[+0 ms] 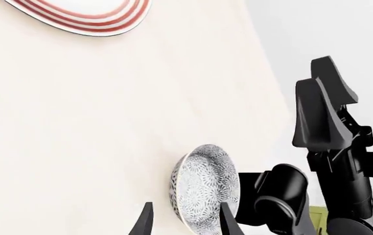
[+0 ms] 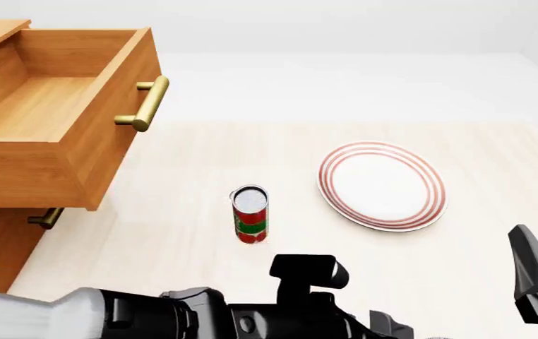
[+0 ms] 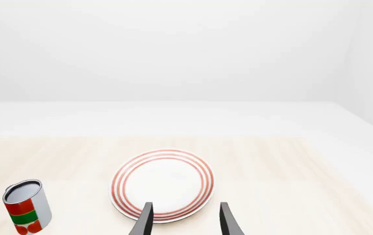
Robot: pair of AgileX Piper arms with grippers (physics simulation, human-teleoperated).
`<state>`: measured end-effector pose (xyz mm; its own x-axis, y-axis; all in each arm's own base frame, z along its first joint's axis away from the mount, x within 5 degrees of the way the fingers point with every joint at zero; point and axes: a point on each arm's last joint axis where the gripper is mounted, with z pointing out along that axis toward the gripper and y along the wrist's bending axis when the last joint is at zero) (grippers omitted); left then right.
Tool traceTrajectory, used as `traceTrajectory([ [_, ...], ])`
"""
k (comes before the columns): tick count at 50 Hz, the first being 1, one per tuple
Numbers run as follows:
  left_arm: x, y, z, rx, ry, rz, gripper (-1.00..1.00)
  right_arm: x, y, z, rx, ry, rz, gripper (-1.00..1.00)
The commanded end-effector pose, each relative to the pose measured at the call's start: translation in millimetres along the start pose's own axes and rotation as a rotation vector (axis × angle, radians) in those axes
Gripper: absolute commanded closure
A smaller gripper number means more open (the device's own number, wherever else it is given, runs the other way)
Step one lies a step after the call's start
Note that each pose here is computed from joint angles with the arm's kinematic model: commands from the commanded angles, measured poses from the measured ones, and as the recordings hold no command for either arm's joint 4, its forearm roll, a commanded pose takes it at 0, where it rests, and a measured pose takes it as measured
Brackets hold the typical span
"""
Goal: Put the bowl in the top drawer of the cabinet.
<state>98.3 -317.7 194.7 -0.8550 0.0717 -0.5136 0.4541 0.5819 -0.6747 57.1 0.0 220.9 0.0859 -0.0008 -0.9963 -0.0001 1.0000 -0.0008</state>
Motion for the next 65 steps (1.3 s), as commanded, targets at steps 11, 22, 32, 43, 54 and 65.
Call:
traceTrajectory([
  [11,9.6,2.3,14,0.001,0.019,-0.018,-1.0,0,0,0,0.0,0.0,0.0,-1.0],
  [22,15.1,6.0,23,-0.003,0.028,-0.034,-1.0,0,0,0,0.0,0.0,0.0,-1.0],
  [32,19.9,7.4,31,0.001,0.033,-0.043,-1.0,0,0,0,0.0,0.0,0.0,-1.0],
  [43,26.2,10.7,36,-0.001,0.043,-0.055,-1.0,0,0,0,0.0,0.0,0.0,-1.0],
  [54,27.0,13.6,42,-0.005,0.042,-0.069,-1.0,0,0,0,0.0,0.0,0.0,-1.0],
  [65,32.7,20.1,47,-0.012,0.047,-0.092,-1.0,0,0,0,0.0,0.0,0.0,-1.0],
])
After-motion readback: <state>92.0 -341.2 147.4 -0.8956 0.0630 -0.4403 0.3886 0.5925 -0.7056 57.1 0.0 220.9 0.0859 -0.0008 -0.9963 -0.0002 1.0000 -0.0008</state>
